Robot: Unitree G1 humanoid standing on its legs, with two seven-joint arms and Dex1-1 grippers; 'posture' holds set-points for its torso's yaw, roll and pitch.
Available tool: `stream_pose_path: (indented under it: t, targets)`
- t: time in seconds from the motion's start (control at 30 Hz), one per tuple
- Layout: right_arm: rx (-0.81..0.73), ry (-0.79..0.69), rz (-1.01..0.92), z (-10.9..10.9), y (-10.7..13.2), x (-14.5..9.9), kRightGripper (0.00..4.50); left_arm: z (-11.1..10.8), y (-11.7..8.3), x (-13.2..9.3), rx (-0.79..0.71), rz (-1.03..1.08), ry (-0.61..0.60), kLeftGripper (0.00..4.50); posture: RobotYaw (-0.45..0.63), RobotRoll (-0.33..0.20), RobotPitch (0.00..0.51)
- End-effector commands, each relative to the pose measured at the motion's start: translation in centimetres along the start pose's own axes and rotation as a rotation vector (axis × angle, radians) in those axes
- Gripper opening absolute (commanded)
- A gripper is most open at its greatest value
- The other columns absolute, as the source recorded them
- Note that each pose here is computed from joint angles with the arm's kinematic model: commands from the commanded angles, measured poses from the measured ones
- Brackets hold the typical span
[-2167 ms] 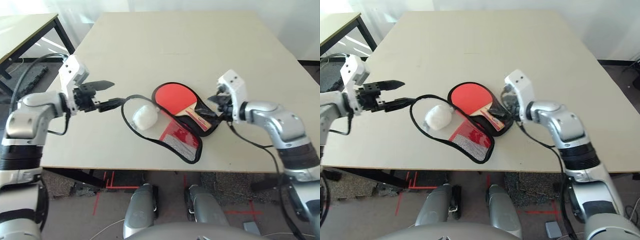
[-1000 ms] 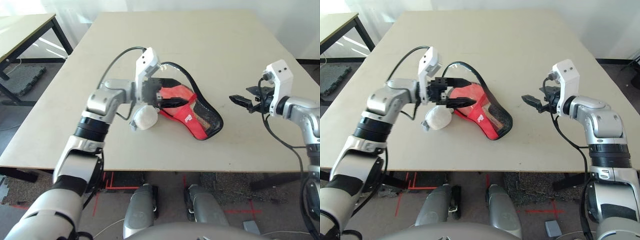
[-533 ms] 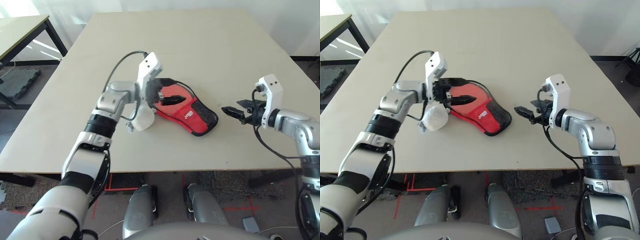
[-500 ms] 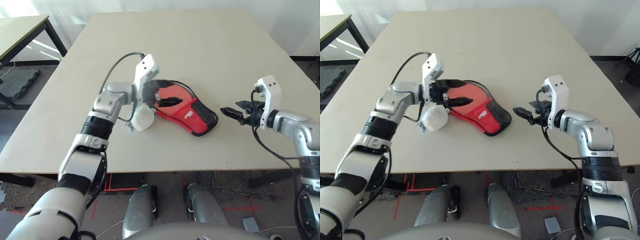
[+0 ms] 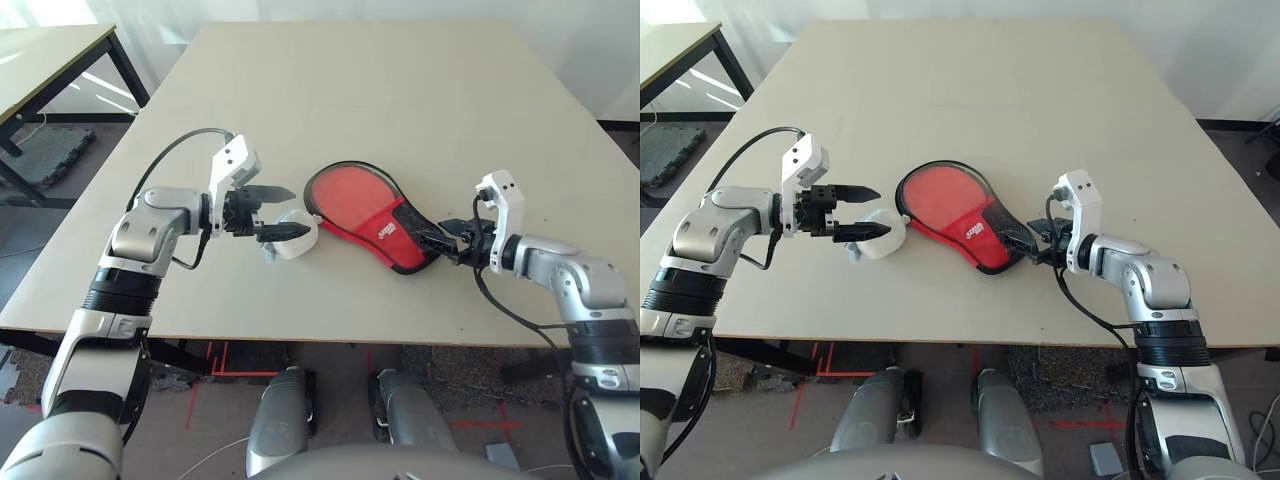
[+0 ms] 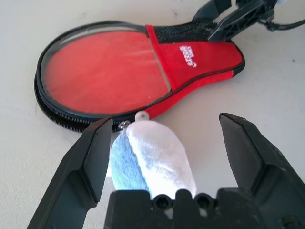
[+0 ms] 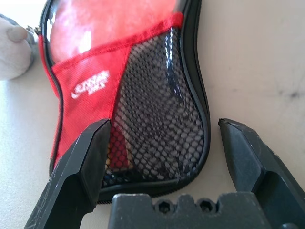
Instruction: Store the ping-pong paddle in its case and zip it.
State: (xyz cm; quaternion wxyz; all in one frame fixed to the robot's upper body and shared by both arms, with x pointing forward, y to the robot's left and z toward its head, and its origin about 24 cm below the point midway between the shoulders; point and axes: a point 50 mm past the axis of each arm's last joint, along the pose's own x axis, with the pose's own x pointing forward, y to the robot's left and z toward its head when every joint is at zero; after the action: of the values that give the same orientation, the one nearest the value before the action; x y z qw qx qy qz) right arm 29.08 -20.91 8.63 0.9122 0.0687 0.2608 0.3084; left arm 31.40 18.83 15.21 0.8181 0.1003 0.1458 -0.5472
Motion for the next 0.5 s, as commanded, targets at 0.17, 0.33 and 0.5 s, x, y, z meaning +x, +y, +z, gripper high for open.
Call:
stream_pose_path:
  t: [0.17,0.33,0.5]
  targets:
    - [0.052,0.049,0.036,-1.6,0.8,0.6,4.48,-0.5,-0.4,-0.1,-0.017,0.002,0.004,4.5,0.07,0.0,0.122]
    - [0.084,0.054,0.047,-2.0,1.4,0.9,3.56,-0.5,-0.5,0.0,-0.022,0.0,0.006,4.5,0.07,0.0,0.124]
    - [0.109,0.064,0.051,-2.2,1.6,0.8,1.71,-0.8,-0.5,0.0,-0.023,-0.001,0.016,4.5,0.07,0.0,0.127]
